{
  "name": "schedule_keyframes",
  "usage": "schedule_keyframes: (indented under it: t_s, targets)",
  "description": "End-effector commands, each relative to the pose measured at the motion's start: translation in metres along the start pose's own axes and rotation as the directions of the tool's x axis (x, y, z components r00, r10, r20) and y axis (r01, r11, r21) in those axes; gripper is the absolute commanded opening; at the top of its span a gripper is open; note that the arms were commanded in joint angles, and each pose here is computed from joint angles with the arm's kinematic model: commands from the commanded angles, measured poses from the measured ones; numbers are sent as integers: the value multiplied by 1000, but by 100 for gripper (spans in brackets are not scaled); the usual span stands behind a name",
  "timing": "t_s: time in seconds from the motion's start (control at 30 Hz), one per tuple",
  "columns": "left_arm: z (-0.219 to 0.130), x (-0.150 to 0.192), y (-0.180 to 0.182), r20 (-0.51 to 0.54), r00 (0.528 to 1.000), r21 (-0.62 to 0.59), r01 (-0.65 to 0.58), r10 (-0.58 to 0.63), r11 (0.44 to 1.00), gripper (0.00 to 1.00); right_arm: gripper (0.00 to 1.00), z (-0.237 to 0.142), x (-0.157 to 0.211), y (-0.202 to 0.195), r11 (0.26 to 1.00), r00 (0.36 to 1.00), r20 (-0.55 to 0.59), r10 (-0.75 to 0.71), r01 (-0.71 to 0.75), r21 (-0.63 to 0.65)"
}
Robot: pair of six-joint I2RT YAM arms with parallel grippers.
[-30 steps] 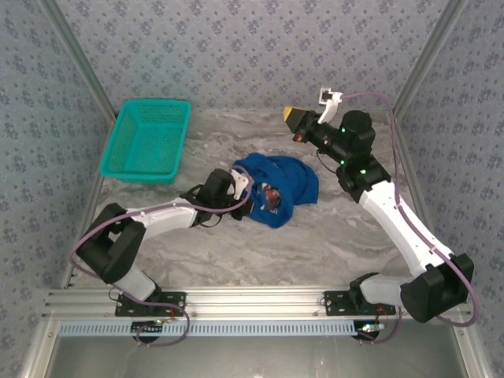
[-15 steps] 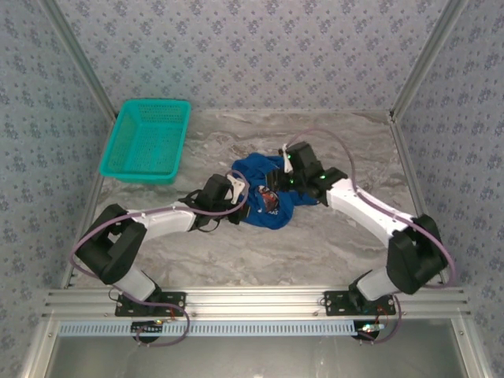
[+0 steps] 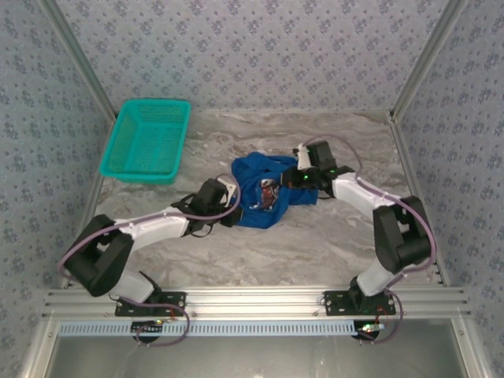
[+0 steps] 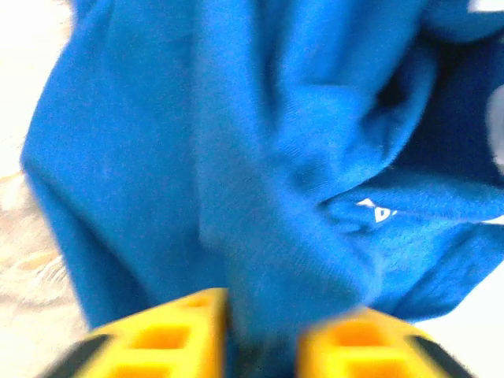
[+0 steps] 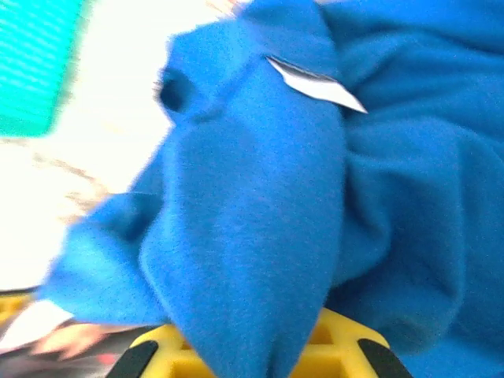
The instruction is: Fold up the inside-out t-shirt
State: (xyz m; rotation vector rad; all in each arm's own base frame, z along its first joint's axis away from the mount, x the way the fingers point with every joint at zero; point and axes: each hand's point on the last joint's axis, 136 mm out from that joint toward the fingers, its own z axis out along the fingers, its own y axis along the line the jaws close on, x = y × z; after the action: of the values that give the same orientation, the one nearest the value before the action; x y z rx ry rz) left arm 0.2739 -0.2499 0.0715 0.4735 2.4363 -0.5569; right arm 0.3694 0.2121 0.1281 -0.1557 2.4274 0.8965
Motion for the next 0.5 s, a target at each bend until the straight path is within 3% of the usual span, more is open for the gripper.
schedule_keyframes:
  t_s: [0.0, 0.17, 0.3, 0.47]
  targets:
    - [-36, -22, -11, 115, 993, 40, 4, -8, 999, 48, 3, -36, -8, 75, 928, 999, 48, -15, 32, -372]
    - [-83, -68, -58, 300, 954, 268, -55, -29, 962, 71, 1, -47, 0, 80, 925, 997, 69, -36, 60, -376]
    - [-63, -77, -88, 197, 980, 362, -52, -22, 931, 69, 0, -48, -3, 77, 932, 996, 84, -31, 60, -357]
    - [-33, -84, -83, 150, 988, 284, -68, 25, 956, 61, 0, -47, -2, 75, 936, 996, 84, -31, 58, -346]
